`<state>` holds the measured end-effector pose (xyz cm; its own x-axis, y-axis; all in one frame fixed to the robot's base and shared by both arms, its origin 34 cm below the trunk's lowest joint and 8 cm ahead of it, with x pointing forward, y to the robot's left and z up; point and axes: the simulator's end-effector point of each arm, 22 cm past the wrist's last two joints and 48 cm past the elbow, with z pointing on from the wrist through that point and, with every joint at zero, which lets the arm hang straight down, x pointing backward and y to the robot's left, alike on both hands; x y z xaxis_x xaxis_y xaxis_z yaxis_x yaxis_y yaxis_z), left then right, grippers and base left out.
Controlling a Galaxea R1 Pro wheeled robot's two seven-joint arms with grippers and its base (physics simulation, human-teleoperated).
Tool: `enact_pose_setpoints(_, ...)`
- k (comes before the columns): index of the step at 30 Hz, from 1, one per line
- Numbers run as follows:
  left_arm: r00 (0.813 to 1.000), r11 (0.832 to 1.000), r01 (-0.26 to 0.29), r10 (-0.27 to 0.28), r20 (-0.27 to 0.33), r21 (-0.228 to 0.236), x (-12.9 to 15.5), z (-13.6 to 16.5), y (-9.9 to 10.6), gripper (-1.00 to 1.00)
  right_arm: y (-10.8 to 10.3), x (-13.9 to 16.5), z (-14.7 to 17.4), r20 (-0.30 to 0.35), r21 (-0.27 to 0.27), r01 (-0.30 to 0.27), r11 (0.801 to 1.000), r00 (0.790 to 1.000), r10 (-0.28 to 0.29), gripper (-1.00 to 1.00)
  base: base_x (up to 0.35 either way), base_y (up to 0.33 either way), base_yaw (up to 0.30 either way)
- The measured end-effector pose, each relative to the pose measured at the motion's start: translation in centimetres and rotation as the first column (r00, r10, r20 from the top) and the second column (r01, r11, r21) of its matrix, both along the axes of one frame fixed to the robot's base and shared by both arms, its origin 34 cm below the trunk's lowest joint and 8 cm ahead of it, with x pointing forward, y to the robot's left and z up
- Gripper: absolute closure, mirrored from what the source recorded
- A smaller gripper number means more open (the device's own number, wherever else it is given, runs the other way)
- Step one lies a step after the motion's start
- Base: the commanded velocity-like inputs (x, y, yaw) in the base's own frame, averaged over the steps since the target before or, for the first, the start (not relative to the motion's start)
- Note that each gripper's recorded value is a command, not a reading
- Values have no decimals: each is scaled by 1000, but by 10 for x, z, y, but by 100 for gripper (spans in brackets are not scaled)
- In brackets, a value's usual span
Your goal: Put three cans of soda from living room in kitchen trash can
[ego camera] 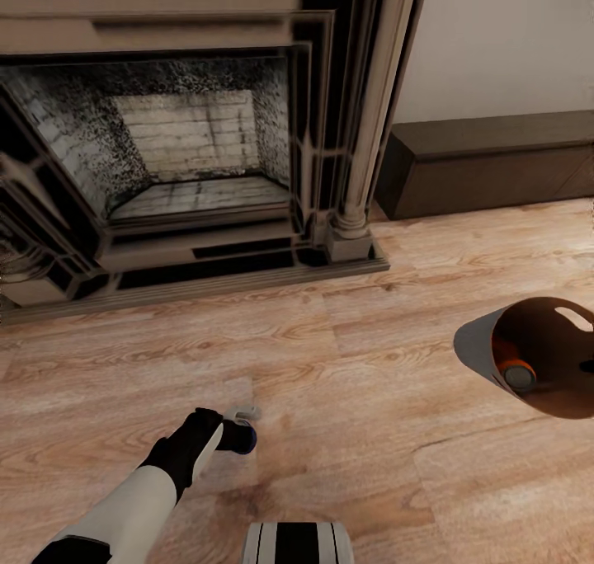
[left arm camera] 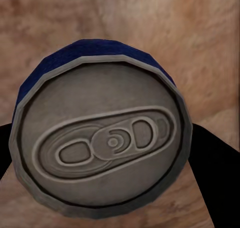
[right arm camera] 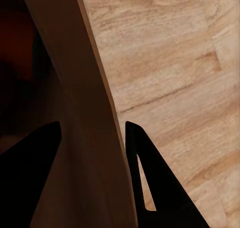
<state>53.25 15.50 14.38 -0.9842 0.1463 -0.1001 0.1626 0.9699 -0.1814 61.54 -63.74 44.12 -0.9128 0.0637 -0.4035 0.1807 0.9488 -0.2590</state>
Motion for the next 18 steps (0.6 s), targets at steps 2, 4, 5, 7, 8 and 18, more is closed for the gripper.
enact_pose_setpoints(2, 1000, 1000, 0, 0, 7, 1, 3, 4, 1, 100, 6, 1, 0, -4, 5, -14, 1000, 1000, 14, 100, 0, 0, 0)
enact_pose_setpoints(4, 1000, 1000, 1, -1, 13, 1, 5, 7, 2, 100, 10, 1, 0, -3, 9, -23, 1000, 1000, 23, 100, 0, 0, 0)
enact_pose_setpoints(5, 1000, 1000, 1, -1, 15, -4, 6, 9, 2, 100, 14, 2, -1, -2, 12, -29, 1000, 1000, 29, 100, 0, 0, 0)
enact_pose_setpoints(7, 1000, 1000, 5, -5, 17, -30, 7, 14, -3, 100, 25, 4, -3, 7, 40, -36, 999, 999, 35, 100, 0, 0, 0)
enact_pose_setpoints(8, 1000, 998, 10, -9, 17, -54, 7, 17, -8, 100, 34, 5, -8, 10, 52, -43, 998, 999, 42, 100, 0, 0, 0)
enact_pose_setpoints(18, 999, 997, 11, -8, 50, -70, 62, 94, -9, 100, 86, 11, -16, 25, 145, -114, 983, 993, 112, 100, 0, 0, 0)
